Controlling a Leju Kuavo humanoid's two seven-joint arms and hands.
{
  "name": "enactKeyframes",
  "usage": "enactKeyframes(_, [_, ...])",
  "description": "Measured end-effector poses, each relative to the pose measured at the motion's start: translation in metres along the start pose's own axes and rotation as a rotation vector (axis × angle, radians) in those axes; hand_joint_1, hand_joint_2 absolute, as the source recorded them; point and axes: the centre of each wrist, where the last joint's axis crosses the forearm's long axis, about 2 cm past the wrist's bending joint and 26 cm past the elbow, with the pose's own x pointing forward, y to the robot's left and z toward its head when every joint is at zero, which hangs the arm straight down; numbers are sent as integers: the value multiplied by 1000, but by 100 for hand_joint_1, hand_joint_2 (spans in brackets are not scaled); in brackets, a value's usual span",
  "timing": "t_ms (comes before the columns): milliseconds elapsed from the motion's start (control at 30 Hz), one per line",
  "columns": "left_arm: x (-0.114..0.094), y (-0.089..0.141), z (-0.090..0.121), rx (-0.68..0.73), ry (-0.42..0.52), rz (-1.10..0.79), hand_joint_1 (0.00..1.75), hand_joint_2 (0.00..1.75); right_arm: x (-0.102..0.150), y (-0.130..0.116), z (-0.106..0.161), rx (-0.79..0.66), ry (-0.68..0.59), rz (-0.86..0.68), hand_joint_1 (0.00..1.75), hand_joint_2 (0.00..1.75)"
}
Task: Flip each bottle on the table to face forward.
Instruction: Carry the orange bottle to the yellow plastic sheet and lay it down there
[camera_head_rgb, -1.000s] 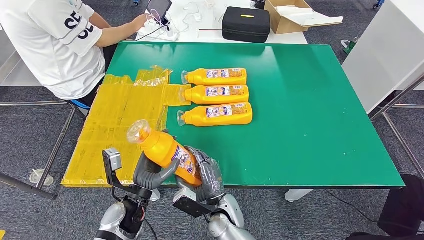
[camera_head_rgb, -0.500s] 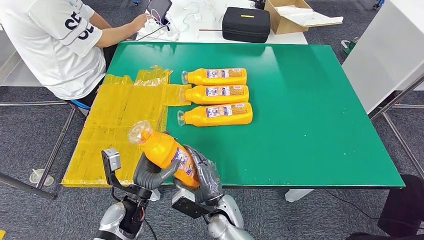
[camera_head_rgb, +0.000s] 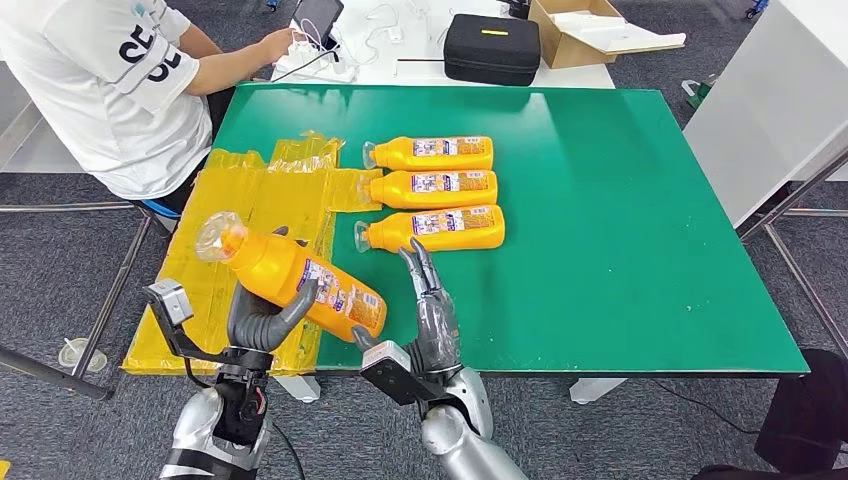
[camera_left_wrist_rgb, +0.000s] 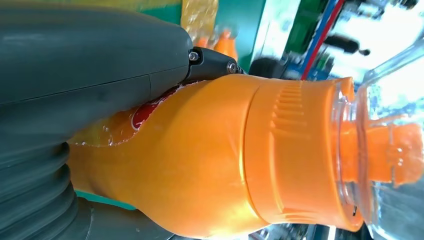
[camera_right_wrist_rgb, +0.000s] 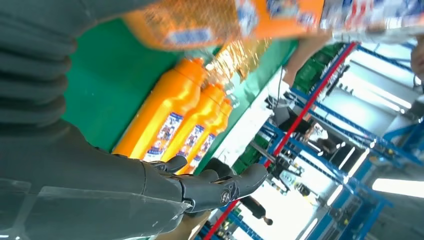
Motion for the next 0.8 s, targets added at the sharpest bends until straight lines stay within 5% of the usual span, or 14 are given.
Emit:
enactKeyframes(167, [15, 13, -19, 105, -94, -160, 175, 175, 4, -8, -4, -70, -33, -29, 0, 0])
enactKeyframes(367, [40, 40, -60, 220, -303, -938, 175, 175, 27, -21, -18, -208, -175, -94, 0, 0])
enactKeyframes(500, [47, 56, -90, 122, -363, -1479, 175, 175, 52, -31, -34, -279, -273, -150, 0, 0])
enactKeyframes(667, [44, 73, -111, -149, -280, -1809, 175, 175, 71, -34, -43, -309, -330, -225, 0, 0])
enactKeyframes(800, [40, 95, -113, -432, -120, -1891, 175, 175, 79, -31, -42, -296, -344, -283, 0, 175])
